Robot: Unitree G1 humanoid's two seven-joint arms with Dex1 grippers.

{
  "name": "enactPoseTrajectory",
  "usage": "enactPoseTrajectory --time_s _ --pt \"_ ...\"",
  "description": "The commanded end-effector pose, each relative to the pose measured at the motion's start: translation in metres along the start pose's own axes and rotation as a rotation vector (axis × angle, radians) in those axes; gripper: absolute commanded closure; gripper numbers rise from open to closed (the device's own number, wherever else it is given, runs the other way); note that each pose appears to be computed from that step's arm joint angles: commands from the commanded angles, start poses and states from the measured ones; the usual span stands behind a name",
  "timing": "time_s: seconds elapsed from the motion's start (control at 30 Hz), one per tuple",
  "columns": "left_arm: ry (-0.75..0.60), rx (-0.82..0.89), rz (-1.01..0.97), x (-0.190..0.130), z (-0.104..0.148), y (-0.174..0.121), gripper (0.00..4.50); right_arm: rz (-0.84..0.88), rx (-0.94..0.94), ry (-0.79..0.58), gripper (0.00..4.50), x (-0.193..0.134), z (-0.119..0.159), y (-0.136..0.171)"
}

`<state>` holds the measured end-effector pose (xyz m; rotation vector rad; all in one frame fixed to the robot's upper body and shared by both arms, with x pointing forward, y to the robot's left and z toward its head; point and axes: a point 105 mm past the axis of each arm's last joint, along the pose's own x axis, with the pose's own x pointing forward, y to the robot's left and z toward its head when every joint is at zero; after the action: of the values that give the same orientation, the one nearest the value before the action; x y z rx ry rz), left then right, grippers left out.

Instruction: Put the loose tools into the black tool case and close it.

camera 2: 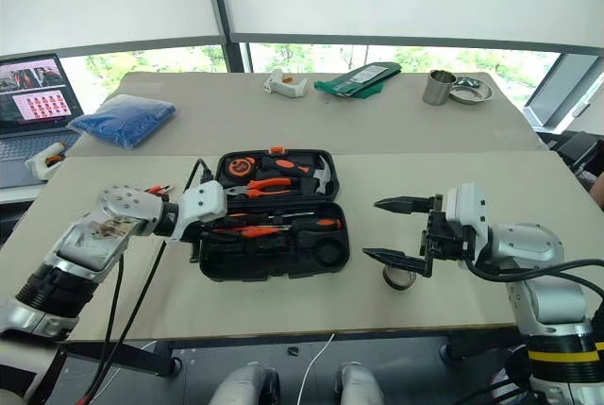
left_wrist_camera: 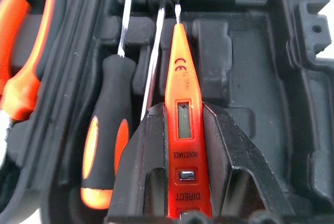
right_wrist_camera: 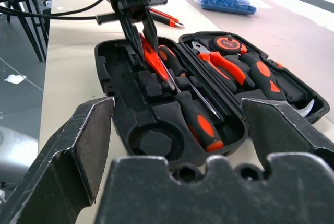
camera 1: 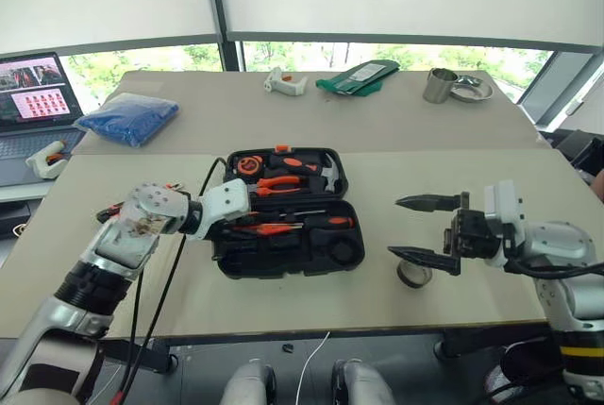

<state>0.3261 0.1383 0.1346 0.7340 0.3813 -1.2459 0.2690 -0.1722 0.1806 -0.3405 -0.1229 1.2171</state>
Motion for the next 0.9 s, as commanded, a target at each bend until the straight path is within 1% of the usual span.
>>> enactPoseTrajectory --time_s 0.03,0.2,0.3,0.37,0.53,0.7,0.8,0.87,0.9 --pt "0.048 0.049 -0.028 -0.002 -0.001 -0.002 3.98 -0.028 -0.035 -0.016 0.00 -0.005 0.012 -0.001" --pt "0.101 0.058 -0.020 0.001 -0.008 -0.001 3.98 -0.034 -0.029 -0.014 0.00 -0.005 0.010 0.000" --pt "0.166 0.083 -0.022 0.000 -0.015 0.001 3.98 -0.031 -0.025 -0.011 0.00 -0.005 0.010 0.000" --pt "0.178 0.074 0.000 -0.001 -0.017 0.005 3.98 -0.025 -0.023 -0.009 0.00 -0.004 0.010 0.000" --pt "0.164 0.044 0.038 -0.001 -0.016 0.010 3.98 -0.013 -0.020 -0.009 0.00 -0.002 0.010 -0.001" --pt "0.171 0.040 -0.014 -0.002 -0.018 0.001 3.98 -0.003 -0.017 -0.008 0.00 -0.002 0.009 -0.001" --pt "0.098 0.007 0.021 0.001 -0.010 0.004 3.98 0.000 -0.013 -0.007 0.00 -0.001 0.008 0.000" --pt "0.017 0.019 0.038 -0.001 0.000 0.006 3.02 0.003 -0.008 -0.007 0.00 -0.001 0.007 0.000" --pt "-0.031 0.043 0.060 -0.003 0.007 0.010 2.91 0.004 -0.005 -0.006 0.00 -0.001 0.007 0.001"
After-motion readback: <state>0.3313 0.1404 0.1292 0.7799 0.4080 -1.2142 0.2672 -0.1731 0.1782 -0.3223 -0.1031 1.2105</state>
